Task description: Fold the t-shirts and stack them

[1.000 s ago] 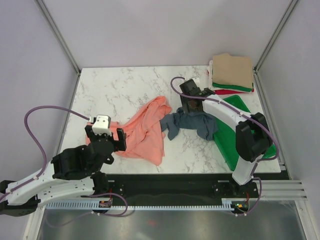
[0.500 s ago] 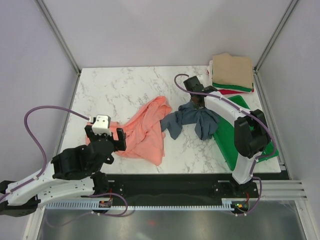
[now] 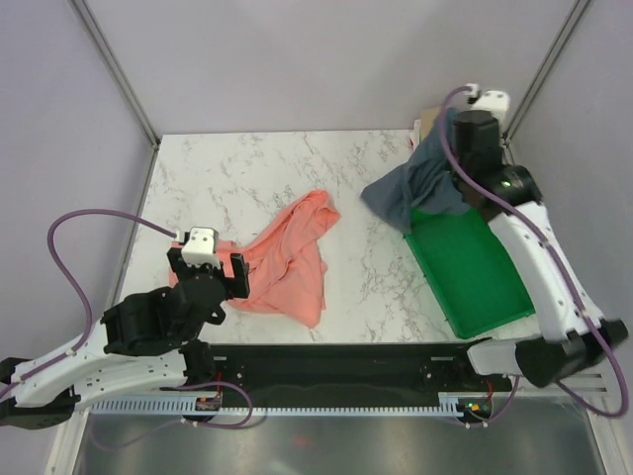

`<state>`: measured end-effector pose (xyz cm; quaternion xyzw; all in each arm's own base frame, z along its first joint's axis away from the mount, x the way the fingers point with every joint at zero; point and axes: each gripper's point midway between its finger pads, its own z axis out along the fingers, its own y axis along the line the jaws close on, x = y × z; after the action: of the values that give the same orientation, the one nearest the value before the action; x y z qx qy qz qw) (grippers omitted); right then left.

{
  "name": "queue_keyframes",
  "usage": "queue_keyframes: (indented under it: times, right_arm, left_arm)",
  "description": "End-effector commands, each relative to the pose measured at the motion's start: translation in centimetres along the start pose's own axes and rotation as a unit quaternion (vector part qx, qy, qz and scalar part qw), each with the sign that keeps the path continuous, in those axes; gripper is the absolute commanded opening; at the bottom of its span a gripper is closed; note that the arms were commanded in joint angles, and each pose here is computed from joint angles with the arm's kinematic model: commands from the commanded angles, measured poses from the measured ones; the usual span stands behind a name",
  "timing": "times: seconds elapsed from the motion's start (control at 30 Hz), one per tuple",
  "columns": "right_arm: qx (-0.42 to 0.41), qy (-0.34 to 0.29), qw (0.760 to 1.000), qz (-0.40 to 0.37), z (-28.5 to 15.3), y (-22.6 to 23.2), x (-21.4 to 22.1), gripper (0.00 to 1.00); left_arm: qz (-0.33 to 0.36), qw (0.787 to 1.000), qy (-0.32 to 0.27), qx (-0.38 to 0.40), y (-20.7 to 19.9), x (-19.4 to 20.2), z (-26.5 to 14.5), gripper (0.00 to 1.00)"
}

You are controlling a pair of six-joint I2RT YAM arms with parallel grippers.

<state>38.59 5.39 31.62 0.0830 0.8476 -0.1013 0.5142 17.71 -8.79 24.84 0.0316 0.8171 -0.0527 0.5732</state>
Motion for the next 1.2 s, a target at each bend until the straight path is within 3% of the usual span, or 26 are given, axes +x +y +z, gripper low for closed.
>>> queue_keyframes:
  times: [0.0,0.13,0.33,0.43,0.47,0.5,0.57,0.7,0.8,0.83,0.9,0.97,1.17]
  right_arm:
    - [0.054,-0.128,0.987,0.078,-7.7,-7.3,-7.6,0.0]
    - [0.059,-0.118,0.987,0.086,-8.7,-8.5,-5.8,0.0]
    - [-0.014,-0.009,0.995,0.095,-4.4,-4.1,4.8,0.0]
    - [-0.007,0.024,0.995,0.098,-3.2,-4.1,9.6,0.02]
    - [0.003,0.029,0.995,0.1,-3.1,-4.5,10.6,0.14]
    - [0.02,0.046,0.995,0.091,-2.6,-5.0,12.5,0.48]
    - [0.037,0.059,0.993,0.096,-2.2,-5.8,14.0,0.85]
    - [0.058,0.035,0.99,0.121,-2.5,-7.3,12.3,0.92]
    - [-0.022,-0.001,0.99,0.142,-3.6,-5.0,8.9,0.89]
    - [-0.101,0.01,0.985,0.143,-3.9,-2.1,8.7,0.88]
    - [-0.168,0.022,0.975,0.141,-3.6,0.9,8.3,0.86]
    - [-0.228,0.079,0.963,0.118,-2.4,4.8,10.2,0.82]
    - [-0.285,0.168,0.939,0.096,1.8,11.1,16.2,0.8]
  left_arm:
    - [-0.038,0.999,-0.023,-0.017,0.5,-1.7,-0.2,0.97]
    - [-0.04,0.999,-0.024,-0.016,0.5,-1.8,-0.3,0.97]
    - [-0.039,0.999,-0.022,-0.015,0.4,-1.7,-0.2,0.97]
    - [-0.038,0.999,-0.019,-0.014,0.3,-1.5,-0.2,0.97]
    - [-0.038,0.999,-0.019,-0.013,0.3,-1.6,-0.2,0.97]
    - [-0.037,0.999,-0.018,-0.012,0.2,-1.6,-0.2,0.97]
    - [-0.036,0.999,-0.018,-0.012,0.2,-1.5,-0.2,0.97]
    - [-0.04,0.999,-0.019,-0.01,0.3,-1.6,-0.3,0.97]
    - [-0.041,0.999,-0.02,-0.011,0.3,-1.6,-0.3,0.97]
    - [-0.041,0.999,-0.02,-0.011,0.3,-1.7,-0.3,0.97]
    - [-0.039,0.999,-0.02,-0.012,0.3,-1.7,-0.3,0.97]
    - [-0.038,0.999,-0.019,-0.013,0.3,-1.6,-0.2,0.97]
    - [-0.038,0.999,-0.019,-0.015,0.3,-1.5,-0.2,0.97]
